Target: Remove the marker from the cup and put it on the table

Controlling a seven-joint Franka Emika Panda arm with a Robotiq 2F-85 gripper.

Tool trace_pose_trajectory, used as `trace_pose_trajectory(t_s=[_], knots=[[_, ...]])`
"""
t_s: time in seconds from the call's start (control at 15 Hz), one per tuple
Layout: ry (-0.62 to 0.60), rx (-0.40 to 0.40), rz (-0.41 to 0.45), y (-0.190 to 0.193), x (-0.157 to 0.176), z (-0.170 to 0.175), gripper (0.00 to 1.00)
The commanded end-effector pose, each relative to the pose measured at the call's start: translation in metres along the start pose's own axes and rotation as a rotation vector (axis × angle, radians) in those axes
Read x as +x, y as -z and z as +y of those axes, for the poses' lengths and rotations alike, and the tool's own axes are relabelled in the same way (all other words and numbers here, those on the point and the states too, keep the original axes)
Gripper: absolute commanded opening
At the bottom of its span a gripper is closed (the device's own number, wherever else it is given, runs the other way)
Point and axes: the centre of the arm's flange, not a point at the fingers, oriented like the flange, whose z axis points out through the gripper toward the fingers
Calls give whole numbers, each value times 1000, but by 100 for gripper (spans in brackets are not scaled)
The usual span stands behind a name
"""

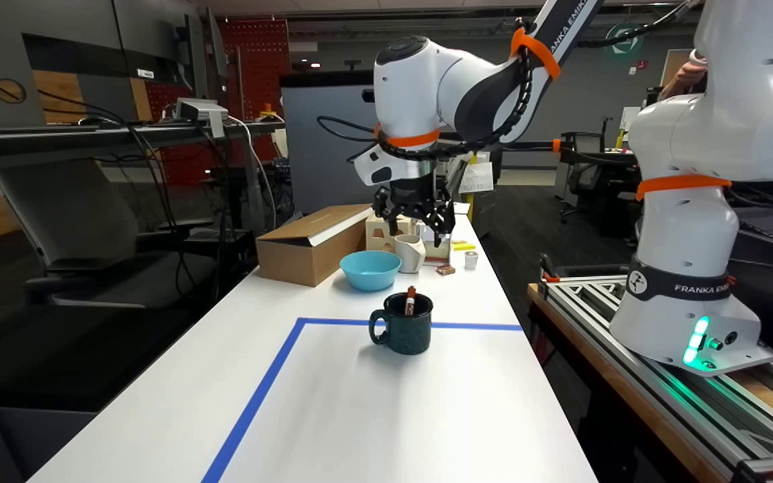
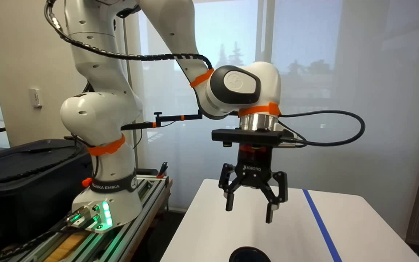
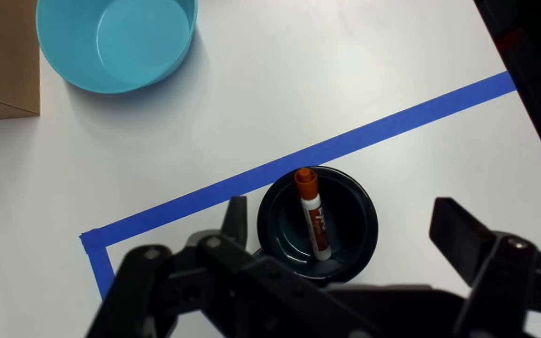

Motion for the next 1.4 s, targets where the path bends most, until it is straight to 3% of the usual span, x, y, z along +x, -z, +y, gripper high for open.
trace_pose_trajectory(t_s=[0.0,0.4,0.67,1.13,1.27,1.33], knots=[[0,0,0,0,0,0,100],[52,48,-30,-39,42,-12,100],[49,38,-22,-61,69,-12,100],[-13,9,-47,-75,81,8,100],[-31,12,-56,-81,84,12,73],[-41,13,-59,-84,86,14,66]])
